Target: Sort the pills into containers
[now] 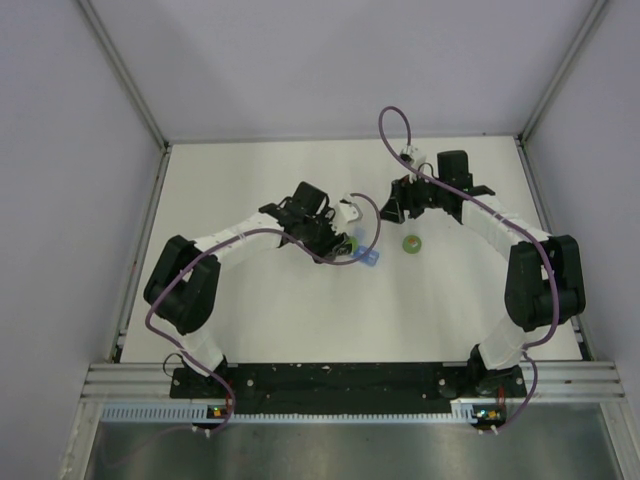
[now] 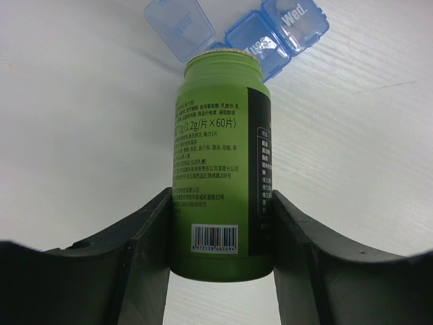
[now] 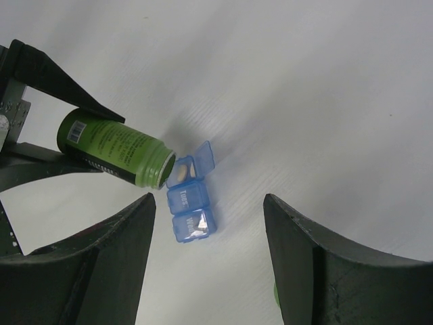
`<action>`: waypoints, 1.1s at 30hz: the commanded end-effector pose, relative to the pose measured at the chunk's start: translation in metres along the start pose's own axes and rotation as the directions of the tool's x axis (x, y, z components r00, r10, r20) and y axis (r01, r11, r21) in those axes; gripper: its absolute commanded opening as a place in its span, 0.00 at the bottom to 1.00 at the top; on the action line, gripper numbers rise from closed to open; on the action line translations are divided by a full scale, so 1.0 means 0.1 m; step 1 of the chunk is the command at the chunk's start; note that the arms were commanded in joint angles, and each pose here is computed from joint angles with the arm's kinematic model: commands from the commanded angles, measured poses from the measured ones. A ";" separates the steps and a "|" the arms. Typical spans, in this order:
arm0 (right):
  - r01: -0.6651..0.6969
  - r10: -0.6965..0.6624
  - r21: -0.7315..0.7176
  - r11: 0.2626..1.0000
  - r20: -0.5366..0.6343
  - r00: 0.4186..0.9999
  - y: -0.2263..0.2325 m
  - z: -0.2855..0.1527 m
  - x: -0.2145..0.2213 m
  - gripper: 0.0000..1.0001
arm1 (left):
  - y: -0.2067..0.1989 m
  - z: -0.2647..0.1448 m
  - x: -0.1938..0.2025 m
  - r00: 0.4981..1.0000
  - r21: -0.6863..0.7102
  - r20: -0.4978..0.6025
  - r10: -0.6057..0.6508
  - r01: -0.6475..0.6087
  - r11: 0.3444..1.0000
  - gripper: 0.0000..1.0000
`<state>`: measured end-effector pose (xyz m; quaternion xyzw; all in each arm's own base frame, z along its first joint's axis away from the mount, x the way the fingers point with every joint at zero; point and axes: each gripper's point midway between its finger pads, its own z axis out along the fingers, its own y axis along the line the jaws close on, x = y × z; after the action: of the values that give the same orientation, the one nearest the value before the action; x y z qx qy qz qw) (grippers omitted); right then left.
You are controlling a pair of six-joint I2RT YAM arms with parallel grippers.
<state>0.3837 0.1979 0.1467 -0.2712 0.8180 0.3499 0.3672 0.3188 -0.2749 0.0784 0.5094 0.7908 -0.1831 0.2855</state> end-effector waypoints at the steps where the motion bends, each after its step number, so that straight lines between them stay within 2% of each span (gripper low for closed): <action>1: 0.034 -0.033 -0.009 0.999 0.046 0.998 0.02 -0.06 -0.13 0.65 | 0.06 -0.05 -0.20 0.999 -0.023 0.031 0.034 -0.034 0.999 0.00; 18: 0.031 -0.030 -0.009 0.999 0.044 0.999 0.01 -0.06 -0.12 0.65 | 0.04 0.00 -0.16 0.999 -0.018 -0.012 0.034 -0.034 0.999 0.00; 33: 0.027 -0.026 -0.011 1.000 0.040 0.999 0.01 -0.05 -0.10 0.65 | 0.04 -0.03 -0.17 0.999 -0.023 0.002 0.036 -0.036 0.999 0.00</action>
<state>0.3834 0.1982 0.1469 -0.2715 0.8176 0.3510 0.3669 0.3175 -0.2749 0.0733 0.5162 0.7981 -0.1661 0.2628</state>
